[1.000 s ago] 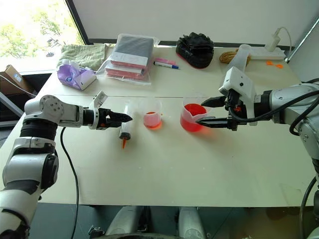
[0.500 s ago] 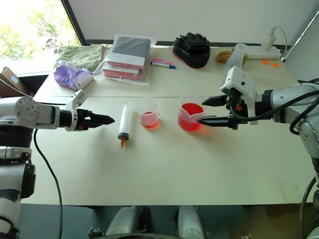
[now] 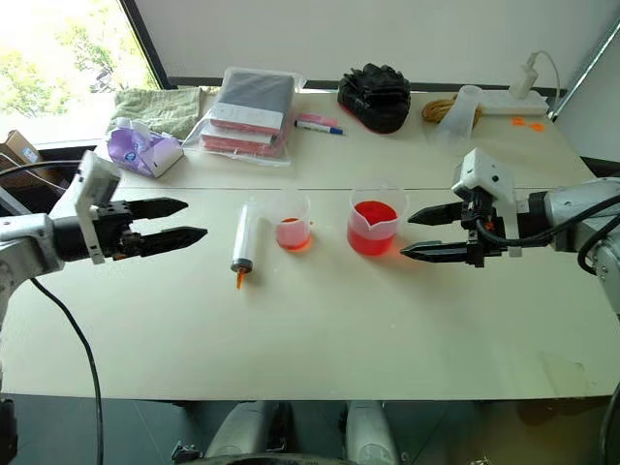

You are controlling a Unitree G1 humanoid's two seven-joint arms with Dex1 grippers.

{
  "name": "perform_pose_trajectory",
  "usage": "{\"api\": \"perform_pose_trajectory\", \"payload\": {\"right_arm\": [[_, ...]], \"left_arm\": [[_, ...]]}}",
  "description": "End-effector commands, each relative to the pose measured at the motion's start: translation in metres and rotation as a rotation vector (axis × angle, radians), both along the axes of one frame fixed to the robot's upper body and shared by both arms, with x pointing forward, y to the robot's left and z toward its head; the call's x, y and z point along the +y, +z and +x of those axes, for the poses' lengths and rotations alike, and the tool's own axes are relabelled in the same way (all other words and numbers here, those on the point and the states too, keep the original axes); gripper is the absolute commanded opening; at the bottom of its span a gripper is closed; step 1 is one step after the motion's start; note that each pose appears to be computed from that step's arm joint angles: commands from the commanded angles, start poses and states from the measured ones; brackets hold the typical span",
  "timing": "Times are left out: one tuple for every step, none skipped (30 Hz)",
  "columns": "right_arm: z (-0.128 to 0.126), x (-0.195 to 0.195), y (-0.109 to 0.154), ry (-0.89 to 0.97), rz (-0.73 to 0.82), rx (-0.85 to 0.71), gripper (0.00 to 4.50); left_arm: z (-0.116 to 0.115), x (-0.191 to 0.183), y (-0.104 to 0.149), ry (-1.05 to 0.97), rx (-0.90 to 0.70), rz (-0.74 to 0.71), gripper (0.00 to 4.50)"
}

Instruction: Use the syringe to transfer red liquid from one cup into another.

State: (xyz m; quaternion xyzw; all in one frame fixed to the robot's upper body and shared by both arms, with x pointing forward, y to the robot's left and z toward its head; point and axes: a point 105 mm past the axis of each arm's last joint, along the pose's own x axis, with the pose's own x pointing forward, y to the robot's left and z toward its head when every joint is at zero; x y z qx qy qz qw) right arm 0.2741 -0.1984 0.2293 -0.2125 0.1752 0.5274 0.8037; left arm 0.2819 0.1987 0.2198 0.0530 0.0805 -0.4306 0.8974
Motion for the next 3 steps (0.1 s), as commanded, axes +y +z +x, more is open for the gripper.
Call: {"api": "perform_pose_trajectory", "payload": {"right_arm": [[-0.0016,-0.0013,0.0143,0.019,0.005,-0.056,3.11],[-0.0008,-0.001,0.0133,0.02,0.006,-0.054,3.11],[-0.0002,-0.0005,0.0116,0.022,0.003,-0.05,3.11]], "left_arm": [[-0.0191,-0.0005,0.0092,-0.039,-0.086,-0.005,4.48],[-0.021,0.0008,0.0071,-0.036,-0.073,-0.005,4.48],[-0.0227,0.0019,0.006,-0.035,-0.066,-0.011,4.48]]}}
